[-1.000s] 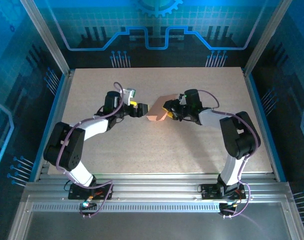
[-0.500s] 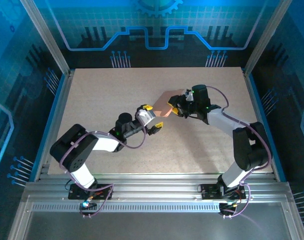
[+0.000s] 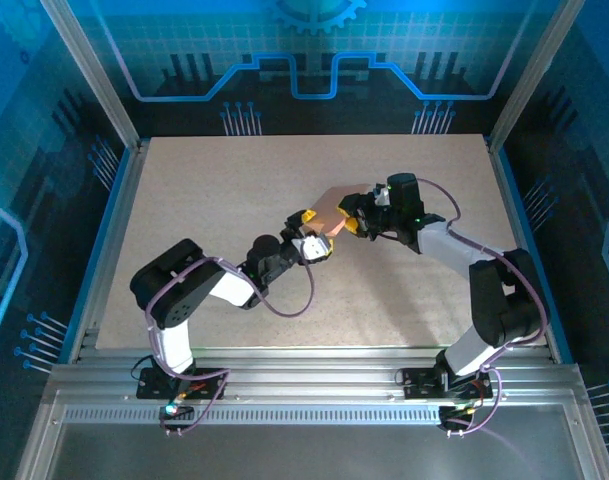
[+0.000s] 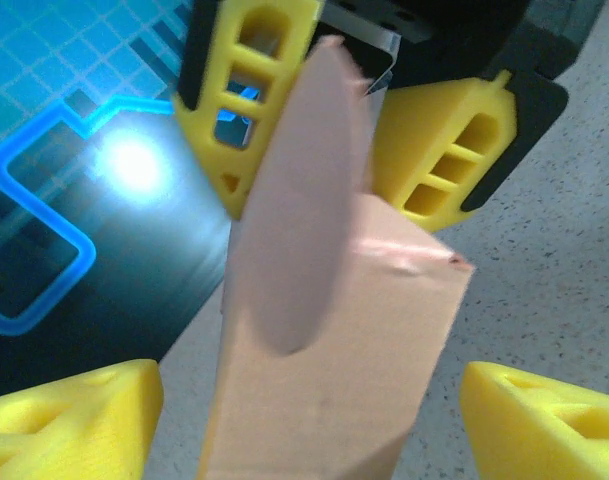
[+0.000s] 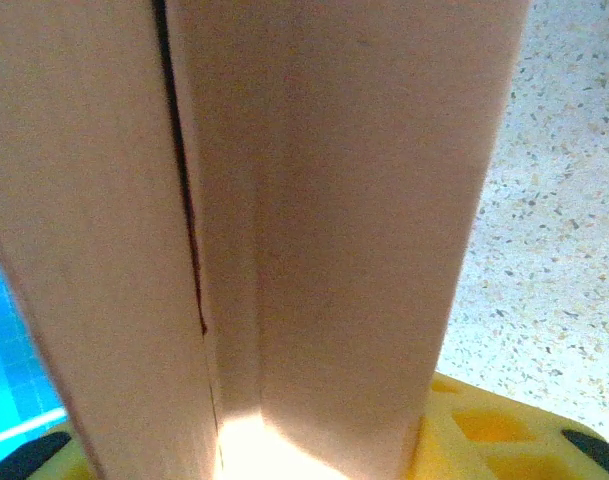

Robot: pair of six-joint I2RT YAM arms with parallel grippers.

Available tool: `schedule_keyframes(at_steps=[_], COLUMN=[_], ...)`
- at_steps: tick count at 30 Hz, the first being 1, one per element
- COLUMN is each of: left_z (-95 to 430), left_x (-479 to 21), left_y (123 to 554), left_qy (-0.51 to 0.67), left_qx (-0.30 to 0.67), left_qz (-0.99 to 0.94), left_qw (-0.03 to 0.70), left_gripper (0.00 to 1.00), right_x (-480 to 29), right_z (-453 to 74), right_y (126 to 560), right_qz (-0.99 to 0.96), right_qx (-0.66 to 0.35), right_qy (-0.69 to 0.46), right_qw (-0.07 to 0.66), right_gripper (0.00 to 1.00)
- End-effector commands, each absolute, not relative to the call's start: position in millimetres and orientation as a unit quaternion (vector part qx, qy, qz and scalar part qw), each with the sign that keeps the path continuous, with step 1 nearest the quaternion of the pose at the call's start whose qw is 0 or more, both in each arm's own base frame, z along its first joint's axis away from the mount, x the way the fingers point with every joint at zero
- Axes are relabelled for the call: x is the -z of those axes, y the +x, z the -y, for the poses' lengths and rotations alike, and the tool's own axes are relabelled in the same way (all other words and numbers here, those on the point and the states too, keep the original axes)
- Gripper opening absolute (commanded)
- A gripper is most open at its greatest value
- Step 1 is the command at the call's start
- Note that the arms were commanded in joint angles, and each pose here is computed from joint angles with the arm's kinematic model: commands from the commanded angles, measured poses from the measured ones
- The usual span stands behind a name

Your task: Fold the paper box

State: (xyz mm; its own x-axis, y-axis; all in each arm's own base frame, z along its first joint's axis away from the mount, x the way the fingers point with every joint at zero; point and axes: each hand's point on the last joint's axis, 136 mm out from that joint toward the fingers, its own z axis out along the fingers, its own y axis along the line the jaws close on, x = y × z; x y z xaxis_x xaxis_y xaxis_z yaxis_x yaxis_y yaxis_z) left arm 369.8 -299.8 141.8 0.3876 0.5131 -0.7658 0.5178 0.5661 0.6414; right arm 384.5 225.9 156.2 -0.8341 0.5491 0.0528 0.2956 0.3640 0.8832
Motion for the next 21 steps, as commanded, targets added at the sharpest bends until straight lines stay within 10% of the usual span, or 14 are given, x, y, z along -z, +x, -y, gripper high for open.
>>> schedule_keyframes(at_steps=[1,16,21], left_z=[303.1,307.0,309.9], left_x=[-157.9,-155.6,-154.2], left_y=[377.8,374.9,369.2], left_qy=[0.462,0.468,0.463], left_qx=[-0.06,-0.056,-0.018], left_qz=[-0.514,-0.51,-0.521], left_qw=[0.72,0.72,0.717], left_gripper=[0.74,0.36,0.32], right_x=[-167.5,-162.6,-166.7], right_z=[-232.9,-233.5,-229.4], right_y=[376.9,376.6,376.3], right_qz=[-0.809,-0.815,-0.824], right_qx=[-0.519,-0.507,-0.493], right_qy=[0.251,0.259,0.252], right_qw=[0.117,0.105,0.118], right_gripper=[0.44,0.45,0.59])
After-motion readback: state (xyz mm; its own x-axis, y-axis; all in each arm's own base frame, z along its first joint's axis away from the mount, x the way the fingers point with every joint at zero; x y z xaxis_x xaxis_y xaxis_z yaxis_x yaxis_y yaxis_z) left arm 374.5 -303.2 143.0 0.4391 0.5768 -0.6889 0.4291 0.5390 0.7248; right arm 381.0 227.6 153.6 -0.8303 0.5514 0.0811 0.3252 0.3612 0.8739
